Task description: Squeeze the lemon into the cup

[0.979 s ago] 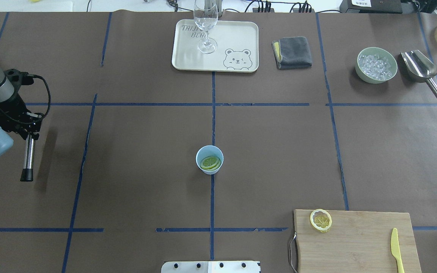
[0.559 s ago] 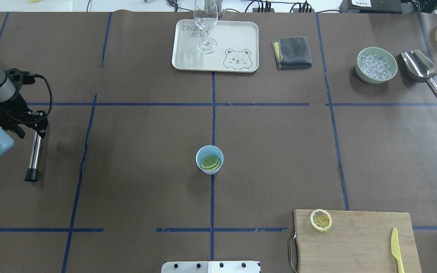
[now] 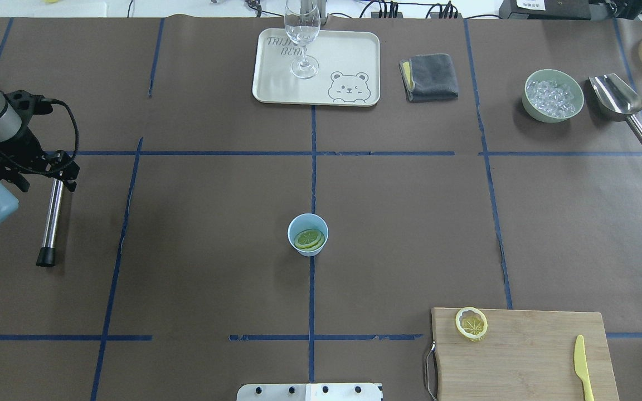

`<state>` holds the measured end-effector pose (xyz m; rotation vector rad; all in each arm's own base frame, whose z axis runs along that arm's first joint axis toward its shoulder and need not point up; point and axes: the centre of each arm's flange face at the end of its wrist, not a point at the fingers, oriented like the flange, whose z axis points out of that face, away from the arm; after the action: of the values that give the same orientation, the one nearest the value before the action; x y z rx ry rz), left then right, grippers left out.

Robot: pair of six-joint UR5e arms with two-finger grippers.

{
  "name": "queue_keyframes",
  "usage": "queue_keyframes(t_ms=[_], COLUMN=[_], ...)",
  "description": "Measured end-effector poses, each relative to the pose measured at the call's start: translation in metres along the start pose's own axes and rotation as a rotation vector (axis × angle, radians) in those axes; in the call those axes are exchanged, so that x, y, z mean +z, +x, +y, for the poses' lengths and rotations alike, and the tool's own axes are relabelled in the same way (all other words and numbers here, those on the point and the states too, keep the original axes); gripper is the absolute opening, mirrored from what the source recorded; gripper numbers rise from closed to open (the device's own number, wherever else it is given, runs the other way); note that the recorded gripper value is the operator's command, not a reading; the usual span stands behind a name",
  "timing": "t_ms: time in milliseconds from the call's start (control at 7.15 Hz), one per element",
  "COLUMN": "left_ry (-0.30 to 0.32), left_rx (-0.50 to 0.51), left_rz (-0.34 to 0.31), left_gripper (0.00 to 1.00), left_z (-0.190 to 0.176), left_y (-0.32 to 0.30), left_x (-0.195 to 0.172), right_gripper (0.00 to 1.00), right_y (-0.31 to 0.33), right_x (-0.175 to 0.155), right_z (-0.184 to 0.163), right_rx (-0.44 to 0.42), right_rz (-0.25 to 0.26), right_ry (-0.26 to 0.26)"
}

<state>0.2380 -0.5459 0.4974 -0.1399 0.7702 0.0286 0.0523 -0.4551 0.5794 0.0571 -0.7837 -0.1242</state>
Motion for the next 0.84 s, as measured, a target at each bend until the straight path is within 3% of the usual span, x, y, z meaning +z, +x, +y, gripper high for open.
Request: queue_keyframes(t_ms=[419,839], left_ry=[0.146,0.215], left_rx=[0.116,0.208], left_rz=[0.004,-0.044], left_gripper=[1.00,1.00], left_z=[-0.014,0.013], left_y=[-0.080,-0.221], left_x=[-0.086,-0.129], right_gripper=[1.00,1.00], right_y=[-0.001,0.004], right_x=[-0.006,-0.006], right_z=[-0.004,-0.002], right_rx=[0.001,0.010], right_rz=[-0.007,-0.003], right_ry=[0.015,0.015])
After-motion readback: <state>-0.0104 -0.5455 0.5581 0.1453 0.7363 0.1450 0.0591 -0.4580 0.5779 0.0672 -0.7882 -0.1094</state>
